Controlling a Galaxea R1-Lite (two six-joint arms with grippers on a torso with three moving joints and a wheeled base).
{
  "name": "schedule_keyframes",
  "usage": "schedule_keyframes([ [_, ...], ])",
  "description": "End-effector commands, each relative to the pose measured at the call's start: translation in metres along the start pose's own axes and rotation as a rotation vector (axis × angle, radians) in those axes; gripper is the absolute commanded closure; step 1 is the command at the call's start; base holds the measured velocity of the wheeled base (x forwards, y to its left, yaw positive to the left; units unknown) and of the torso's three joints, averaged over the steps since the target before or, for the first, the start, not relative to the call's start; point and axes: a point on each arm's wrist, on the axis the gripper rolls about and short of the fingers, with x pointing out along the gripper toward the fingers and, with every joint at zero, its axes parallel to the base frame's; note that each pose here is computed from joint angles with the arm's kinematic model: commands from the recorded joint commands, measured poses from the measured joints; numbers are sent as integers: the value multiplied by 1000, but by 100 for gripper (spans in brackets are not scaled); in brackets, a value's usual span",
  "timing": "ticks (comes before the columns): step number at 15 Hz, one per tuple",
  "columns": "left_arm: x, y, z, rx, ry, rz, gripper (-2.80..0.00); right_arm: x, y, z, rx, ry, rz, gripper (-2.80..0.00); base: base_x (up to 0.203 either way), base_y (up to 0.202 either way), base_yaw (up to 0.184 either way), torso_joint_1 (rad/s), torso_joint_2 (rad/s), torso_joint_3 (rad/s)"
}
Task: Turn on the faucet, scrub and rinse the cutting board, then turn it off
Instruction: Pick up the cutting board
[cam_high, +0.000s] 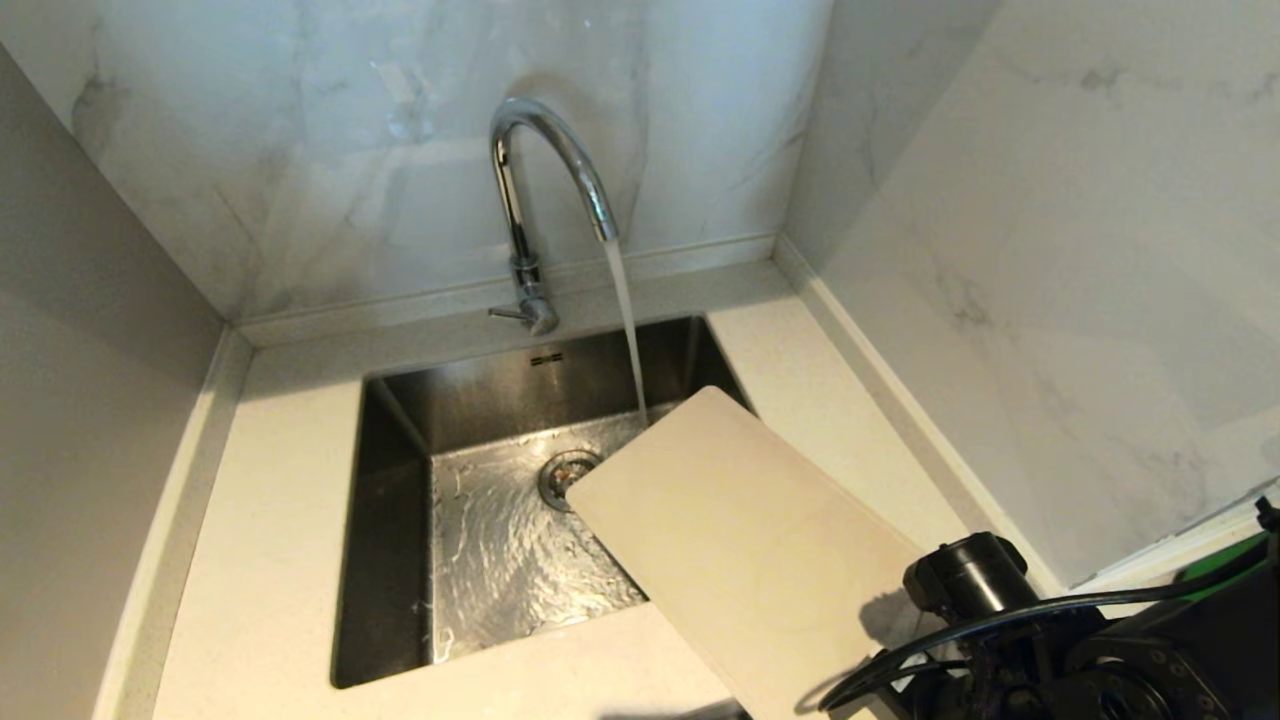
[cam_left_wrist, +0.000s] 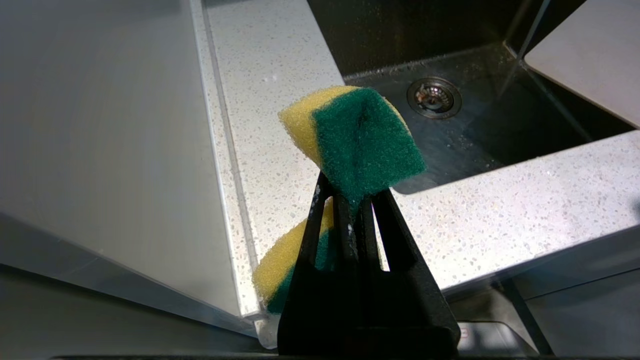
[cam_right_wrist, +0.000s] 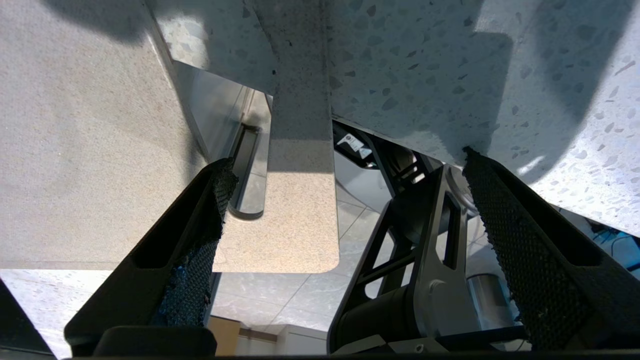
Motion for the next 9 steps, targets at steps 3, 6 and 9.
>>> schedule_keyframes([
  [3, 0, 0, 0, -1, 0, 1, 0, 4, 0, -4, -11, 9, -10, -280, 0, 0, 0, 0, 0, 0],
  [6, 0, 0, 0, -1, -2, 1, 0, 2, 2, -6, -21, 8, -1, -280, 0, 0, 0, 0, 0, 0],
  [9, 0, 0, 0, -1, -1, 1, 0, -5, 4, -8, -31, -1, 30, -280, 0, 0, 0, 0, 0, 0],
])
